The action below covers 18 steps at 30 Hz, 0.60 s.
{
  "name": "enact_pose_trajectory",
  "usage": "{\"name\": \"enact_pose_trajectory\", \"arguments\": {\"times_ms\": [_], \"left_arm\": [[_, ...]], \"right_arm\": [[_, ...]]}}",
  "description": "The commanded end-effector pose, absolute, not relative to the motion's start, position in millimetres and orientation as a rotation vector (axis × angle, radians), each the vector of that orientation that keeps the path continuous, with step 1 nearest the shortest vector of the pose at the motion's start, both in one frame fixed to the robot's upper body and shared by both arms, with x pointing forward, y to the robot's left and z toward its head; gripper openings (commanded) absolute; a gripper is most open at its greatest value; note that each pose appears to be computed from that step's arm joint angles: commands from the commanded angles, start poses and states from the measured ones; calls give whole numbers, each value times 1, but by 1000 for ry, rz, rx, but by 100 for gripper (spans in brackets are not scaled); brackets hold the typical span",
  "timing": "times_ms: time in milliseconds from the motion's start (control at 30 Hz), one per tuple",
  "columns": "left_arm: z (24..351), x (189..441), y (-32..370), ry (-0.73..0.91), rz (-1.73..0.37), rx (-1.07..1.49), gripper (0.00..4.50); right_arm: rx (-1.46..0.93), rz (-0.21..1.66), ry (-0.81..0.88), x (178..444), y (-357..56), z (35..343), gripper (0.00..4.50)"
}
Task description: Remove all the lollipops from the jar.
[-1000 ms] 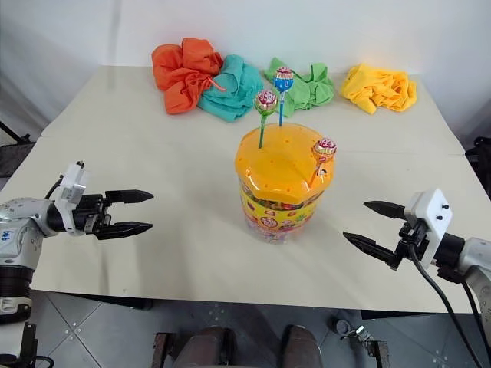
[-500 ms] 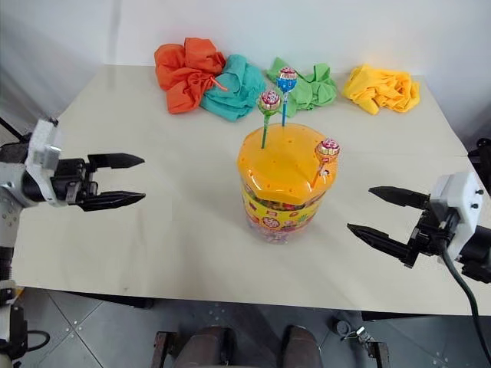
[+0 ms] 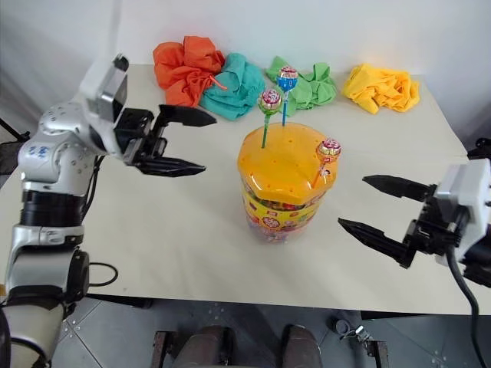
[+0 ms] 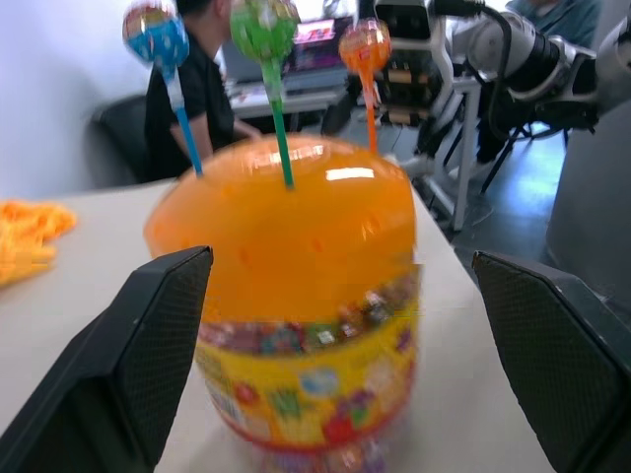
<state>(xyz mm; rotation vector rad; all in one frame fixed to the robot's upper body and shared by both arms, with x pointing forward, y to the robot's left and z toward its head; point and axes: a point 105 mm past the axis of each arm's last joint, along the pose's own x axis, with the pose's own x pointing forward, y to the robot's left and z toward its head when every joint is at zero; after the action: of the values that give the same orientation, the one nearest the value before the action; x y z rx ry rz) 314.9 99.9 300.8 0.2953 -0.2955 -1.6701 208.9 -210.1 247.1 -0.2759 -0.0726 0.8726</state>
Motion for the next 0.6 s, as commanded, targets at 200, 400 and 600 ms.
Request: {"name": "enact_pose_trajectory", "arguments": {"times_ms": [200, 400, 600], "left_arm": [[317, 319, 61, -337, -1757, 248, 450], [319, 320, 37, -334, -1802, 210, 450], [317, 318, 20, -307, -1854, 204, 336]], "right_arm": [[-280, 817, -171, 179, -215, 274, 446], [-276, 788, -189, 164, -221, 282, 446], [-284, 732, -197, 157, -225, 281, 450]]}}
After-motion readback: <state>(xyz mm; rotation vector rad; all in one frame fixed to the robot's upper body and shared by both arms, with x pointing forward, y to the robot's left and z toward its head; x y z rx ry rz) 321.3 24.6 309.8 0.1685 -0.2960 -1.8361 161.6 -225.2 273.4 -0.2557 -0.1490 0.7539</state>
